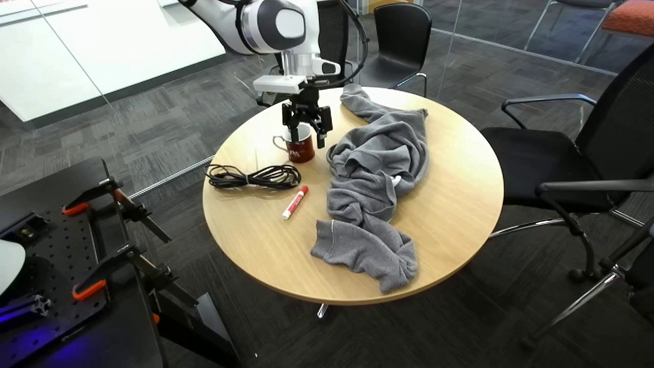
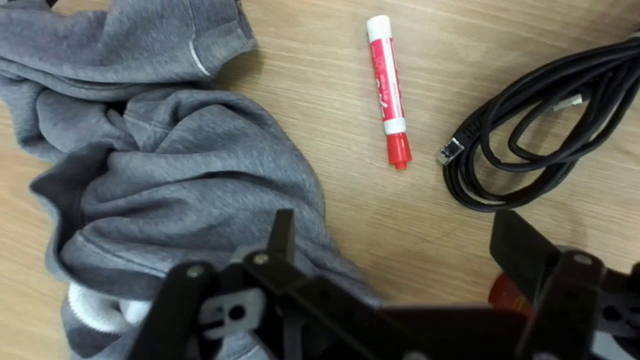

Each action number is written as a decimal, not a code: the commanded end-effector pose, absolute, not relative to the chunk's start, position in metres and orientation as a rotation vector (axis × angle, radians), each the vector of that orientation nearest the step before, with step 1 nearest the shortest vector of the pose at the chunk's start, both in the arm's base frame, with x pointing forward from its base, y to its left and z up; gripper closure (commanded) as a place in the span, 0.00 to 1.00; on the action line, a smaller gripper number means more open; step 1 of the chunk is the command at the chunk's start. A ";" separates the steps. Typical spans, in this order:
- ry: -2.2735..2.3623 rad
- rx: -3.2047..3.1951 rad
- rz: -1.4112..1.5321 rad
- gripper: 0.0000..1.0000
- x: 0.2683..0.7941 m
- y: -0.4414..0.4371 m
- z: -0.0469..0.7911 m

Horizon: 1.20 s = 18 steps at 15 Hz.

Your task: Remove the marker from the mug.

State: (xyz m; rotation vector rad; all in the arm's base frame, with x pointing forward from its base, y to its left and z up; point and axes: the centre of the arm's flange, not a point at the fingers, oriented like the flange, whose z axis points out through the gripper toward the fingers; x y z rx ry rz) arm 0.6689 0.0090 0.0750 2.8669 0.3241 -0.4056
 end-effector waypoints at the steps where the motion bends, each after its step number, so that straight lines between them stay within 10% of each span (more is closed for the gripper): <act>1: 0.208 2.917 -0.274 0.00 0.628 0.010 0.125; 18: 0.080 2.948 -0.012 0.00 0.602 0.011 0.177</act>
